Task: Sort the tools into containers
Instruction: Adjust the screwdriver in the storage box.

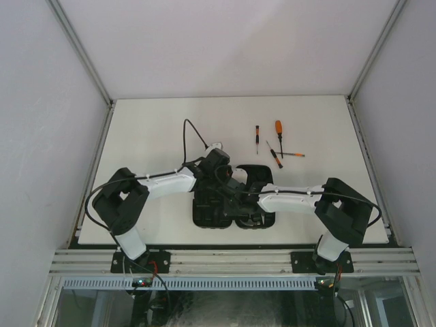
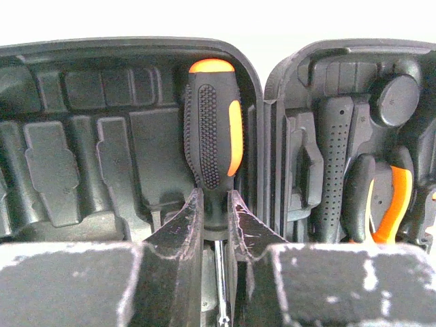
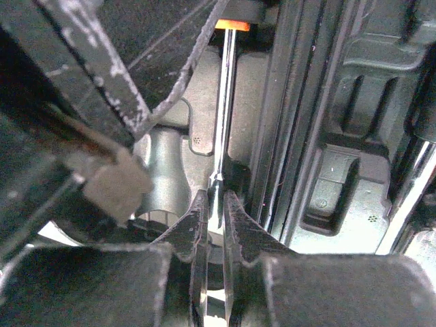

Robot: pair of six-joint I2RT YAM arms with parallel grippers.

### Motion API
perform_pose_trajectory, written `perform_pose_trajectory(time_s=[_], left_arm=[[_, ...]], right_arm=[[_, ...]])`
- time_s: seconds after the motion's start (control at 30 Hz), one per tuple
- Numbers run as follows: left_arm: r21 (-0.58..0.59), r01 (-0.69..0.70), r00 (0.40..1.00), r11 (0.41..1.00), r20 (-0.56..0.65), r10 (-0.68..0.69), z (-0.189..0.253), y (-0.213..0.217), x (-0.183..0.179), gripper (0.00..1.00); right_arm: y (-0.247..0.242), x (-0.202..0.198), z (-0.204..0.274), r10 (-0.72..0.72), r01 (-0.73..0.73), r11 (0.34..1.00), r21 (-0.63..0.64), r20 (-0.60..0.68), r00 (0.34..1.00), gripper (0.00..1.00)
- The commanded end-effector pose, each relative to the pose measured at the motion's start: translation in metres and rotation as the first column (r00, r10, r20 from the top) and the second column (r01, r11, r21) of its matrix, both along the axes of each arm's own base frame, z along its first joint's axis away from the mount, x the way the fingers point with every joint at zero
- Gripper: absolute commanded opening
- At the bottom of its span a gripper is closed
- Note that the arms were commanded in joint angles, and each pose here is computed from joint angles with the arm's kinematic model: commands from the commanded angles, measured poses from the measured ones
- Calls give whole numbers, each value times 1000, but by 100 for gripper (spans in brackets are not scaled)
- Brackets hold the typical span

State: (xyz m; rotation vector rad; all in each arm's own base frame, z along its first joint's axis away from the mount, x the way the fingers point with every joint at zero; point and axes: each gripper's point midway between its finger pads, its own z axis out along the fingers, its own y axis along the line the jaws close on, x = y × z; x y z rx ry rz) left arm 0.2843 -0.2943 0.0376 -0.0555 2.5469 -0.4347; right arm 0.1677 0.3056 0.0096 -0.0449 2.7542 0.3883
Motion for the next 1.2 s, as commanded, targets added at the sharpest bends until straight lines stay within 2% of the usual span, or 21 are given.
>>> perform_pose_trajectory(time_s=[0.0, 0.23, 0.7, 0.97, 1.17], left_arm=[[220, 42, 980, 975, -198, 2, -68, 52, -48, 0], [217, 40, 980, 975, -201, 4, -71, 54, -51, 0], [181, 8, 982, 983, -187, 27, -51, 79, -78, 0], [139, -20, 978, 990, -202, 48, -50, 83, -100, 0], [93, -27, 985, 995, -168, 43, -30, 76, -97, 1]], right_arm=[[-85, -66, -87, 6, -87, 927, -364, -218, 976, 0], [-88, -71, -85, 3, -82, 917, -391, -198, 980, 0], [-89, -52, -19, 92, -117, 954, -274, -104, 990, 0], [-93, -52, -15, 139, -160, 950, -269, -96, 986, 0], [-77, -50, 0, 200, -207, 961, -182, -57, 978, 0]])
